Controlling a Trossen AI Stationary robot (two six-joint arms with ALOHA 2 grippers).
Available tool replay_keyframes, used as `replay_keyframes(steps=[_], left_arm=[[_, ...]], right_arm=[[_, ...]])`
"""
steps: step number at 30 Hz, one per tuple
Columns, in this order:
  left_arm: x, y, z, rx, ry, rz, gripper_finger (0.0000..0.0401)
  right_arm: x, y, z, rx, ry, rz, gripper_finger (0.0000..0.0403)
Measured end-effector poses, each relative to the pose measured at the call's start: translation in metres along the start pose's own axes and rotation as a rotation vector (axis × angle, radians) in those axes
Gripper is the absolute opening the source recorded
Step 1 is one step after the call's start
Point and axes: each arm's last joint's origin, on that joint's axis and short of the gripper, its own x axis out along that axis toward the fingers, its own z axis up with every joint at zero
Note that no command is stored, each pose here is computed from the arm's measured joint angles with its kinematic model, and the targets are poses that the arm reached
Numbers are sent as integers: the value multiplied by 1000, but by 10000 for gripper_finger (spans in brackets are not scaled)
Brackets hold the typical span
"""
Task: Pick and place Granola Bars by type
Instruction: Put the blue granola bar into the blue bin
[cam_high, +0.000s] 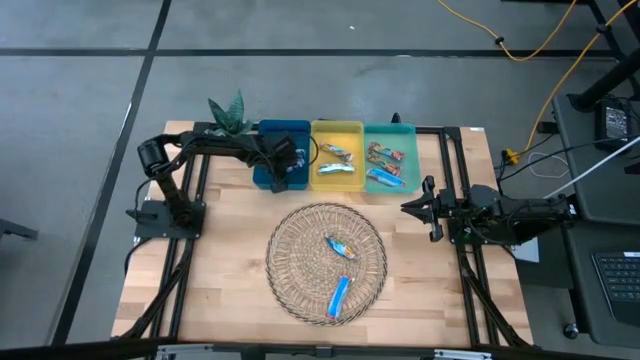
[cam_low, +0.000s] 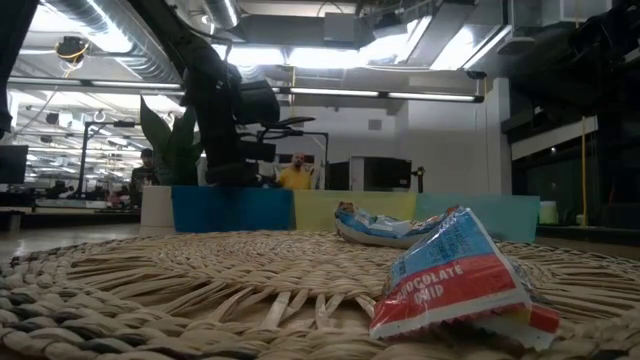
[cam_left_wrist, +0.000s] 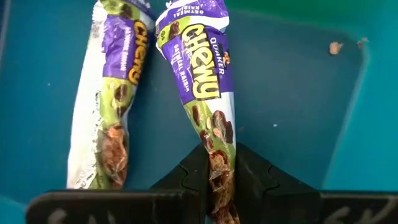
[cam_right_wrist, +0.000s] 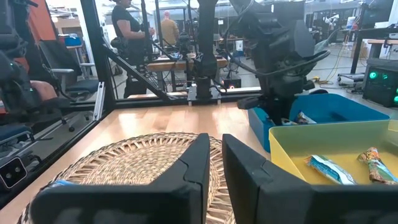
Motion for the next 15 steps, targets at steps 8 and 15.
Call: replay_keyframes(steps=[8,15], left_arm=[[7,0,-1,25,17,-2,47],[18,-1,-1,20,32,-15,47]], right_arm=[[0,0,0,0,0,0,49],[0,0,0,0,0,0,49]])
